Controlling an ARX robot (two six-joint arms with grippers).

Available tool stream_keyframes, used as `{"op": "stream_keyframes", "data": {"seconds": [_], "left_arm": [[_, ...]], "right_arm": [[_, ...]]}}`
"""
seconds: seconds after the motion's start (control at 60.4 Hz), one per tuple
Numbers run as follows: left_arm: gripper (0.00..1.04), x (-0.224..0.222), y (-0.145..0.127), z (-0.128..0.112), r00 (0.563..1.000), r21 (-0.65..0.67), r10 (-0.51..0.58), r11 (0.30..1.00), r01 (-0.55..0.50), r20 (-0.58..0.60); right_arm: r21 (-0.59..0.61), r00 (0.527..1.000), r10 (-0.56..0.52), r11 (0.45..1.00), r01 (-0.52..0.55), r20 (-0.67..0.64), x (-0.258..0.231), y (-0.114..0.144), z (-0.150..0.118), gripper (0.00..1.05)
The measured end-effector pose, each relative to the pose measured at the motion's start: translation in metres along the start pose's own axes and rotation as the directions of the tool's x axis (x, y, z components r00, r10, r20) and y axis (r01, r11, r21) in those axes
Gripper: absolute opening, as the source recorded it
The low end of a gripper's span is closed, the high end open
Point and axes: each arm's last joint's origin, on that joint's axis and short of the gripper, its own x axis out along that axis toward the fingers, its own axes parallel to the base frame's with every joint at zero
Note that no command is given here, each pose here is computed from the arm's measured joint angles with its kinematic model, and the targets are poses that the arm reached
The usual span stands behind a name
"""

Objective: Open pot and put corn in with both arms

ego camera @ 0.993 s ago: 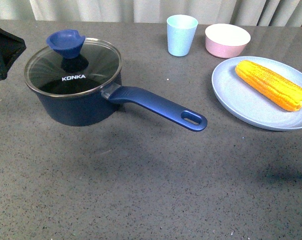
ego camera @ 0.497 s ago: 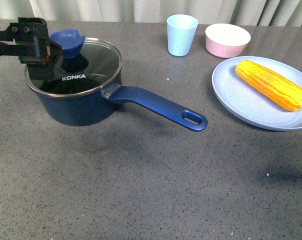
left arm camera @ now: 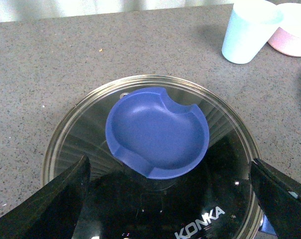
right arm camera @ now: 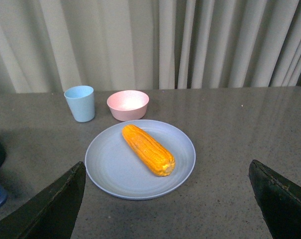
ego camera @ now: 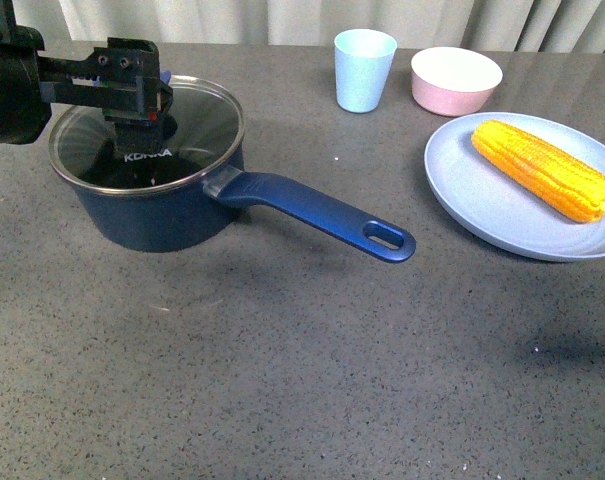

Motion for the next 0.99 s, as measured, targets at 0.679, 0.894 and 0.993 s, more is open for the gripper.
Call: {"op": "stream_keyframes", "data": {"seconds": [0.679, 0.894, 0.993], "left_arm": [[0.96, 0.035, -0.01, 0.001, 1.0, 0.013, -0.005, 1.0, 0.006, -0.014], [0.96, 0.044, -0.009, 0.001, 1.0, 0.013, 0.004, 1.0, -0.004, -0.014], [0.96, 0.047, -0.009, 0.001, 1.0, 0.009, 0.01, 1.0, -0.01, -0.015]], "right_arm": [[0.0, 1.0, 0.0, 1.0, 0.0, 0.0, 0.0, 0.0, 0.0, 0.96], [0.0, 1.0, 0.0, 1.0, 0.0, 0.0, 0.0, 0.0, 0.0, 0.96], [0.0, 1.0, 0.0, 1.0, 0.0, 0.0, 0.0, 0.0, 0.0, 0.96]]}}
